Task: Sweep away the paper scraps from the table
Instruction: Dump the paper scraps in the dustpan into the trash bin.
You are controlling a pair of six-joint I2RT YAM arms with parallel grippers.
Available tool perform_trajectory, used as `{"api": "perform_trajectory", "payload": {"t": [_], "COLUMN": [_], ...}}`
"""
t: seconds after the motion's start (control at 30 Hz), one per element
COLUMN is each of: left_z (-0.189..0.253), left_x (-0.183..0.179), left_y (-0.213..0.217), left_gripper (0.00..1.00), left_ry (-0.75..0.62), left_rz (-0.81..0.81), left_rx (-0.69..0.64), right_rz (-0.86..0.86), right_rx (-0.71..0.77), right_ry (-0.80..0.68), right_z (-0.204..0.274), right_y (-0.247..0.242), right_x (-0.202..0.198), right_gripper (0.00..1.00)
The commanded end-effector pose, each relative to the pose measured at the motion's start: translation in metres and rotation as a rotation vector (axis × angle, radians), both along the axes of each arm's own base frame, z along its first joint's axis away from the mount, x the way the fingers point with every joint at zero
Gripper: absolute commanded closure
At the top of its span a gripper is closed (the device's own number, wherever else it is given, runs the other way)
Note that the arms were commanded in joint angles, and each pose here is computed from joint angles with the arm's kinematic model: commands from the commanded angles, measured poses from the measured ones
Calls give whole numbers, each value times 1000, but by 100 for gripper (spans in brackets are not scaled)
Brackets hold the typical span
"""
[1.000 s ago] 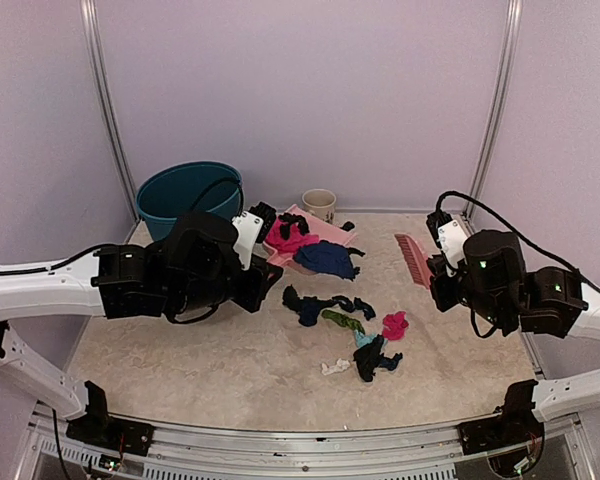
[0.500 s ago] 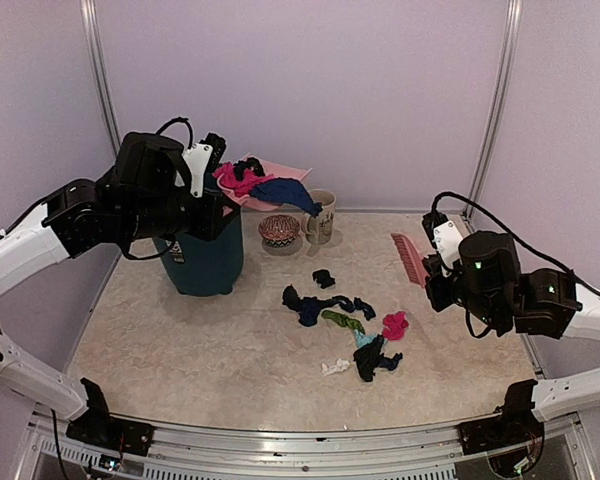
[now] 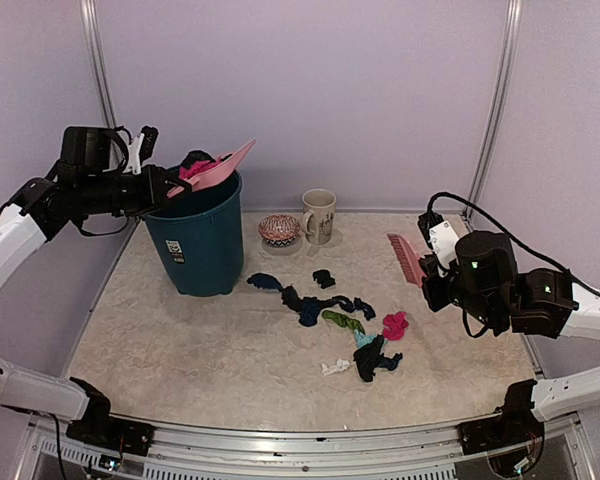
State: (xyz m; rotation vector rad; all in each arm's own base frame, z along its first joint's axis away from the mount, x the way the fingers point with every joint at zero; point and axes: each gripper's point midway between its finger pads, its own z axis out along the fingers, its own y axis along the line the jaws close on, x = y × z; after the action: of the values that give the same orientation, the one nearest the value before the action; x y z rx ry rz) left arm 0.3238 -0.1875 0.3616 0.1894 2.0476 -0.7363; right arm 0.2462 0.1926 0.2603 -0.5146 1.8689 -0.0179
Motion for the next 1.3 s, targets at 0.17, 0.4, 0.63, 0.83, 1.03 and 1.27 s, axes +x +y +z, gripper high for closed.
{"api": "perform_trajectory", "payload": {"t": [0.17, 0.4, 0.63, 0.83, 1.03, 1.27], "left_z": [0, 3, 0, 24, 39, 38], "left_x": [6, 2, 4, -2, -6, -7], "left_y": [37, 37, 39, 39, 43, 39], "left_gripper": [100, 100, 100, 100, 100, 100], "left_ry": [114, 159, 234, 232, 216, 207], "left_rz": [-119, -207, -223, -254, -264, -276], "left_rx": [-416, -611, -767, -858, -956, -1011], "right_rz": [9, 7, 3, 5, 6, 6], "right_rx": [32, 34, 38, 50, 75, 70], "right_ry": [-12, -4, -5, -5, -8, -3], "right_z": [8, 4, 4, 3, 4, 3], "right_y": [7, 6, 5, 2, 0, 0], "right_x": [1, 1, 0, -2, -4, -5], "right_gripper": [100, 100, 100, 100, 100, 100]}}
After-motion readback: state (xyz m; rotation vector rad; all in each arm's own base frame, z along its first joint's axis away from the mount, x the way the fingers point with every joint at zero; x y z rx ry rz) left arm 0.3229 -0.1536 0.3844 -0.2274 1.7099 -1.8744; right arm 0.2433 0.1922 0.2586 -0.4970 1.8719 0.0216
